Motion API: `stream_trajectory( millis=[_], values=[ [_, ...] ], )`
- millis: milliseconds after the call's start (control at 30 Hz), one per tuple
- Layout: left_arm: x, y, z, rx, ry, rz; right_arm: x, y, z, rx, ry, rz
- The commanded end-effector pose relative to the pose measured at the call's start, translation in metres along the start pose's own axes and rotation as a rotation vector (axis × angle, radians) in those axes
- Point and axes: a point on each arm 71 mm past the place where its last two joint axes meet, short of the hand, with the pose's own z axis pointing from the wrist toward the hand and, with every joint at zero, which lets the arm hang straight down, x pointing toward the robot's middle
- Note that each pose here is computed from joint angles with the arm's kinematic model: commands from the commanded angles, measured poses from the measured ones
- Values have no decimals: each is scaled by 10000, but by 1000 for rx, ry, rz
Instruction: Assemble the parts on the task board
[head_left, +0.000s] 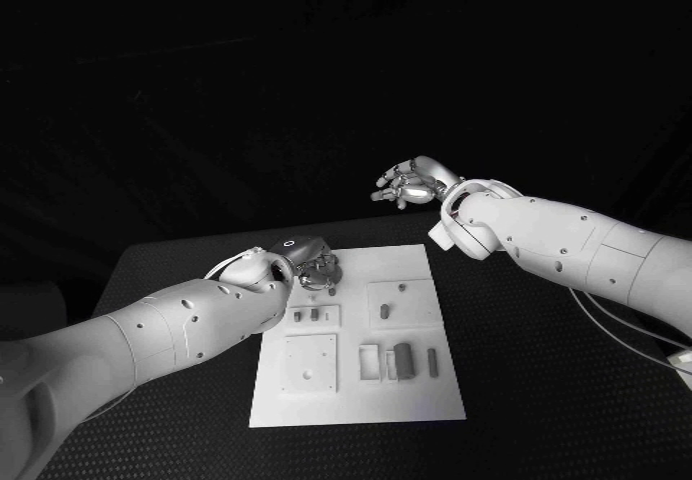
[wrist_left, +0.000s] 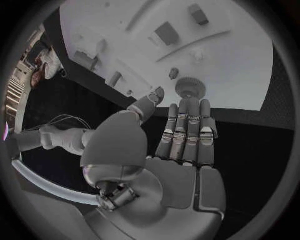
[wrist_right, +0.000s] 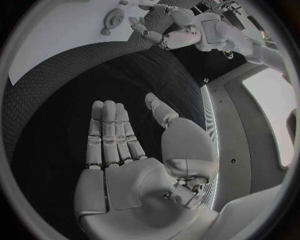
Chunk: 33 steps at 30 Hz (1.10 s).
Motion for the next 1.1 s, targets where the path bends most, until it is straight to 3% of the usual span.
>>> stream_trajectory(
  millis=[33, 133, 367, 1100],
  values=[
    [33, -51, 18, 52, 17, 79, 16, 7, 8, -9, 17, 17],
    [83, -35, 23, 47, 32, 87, 6, 28, 13, -23, -12, 17],
    [197, -22, 30, 42, 64, 89, 32, 46, 28, -25, -4, 35],
    [368, -49, 25, 58, 108, 85, 70, 80, 40, -30, 7, 42]
  ],
)
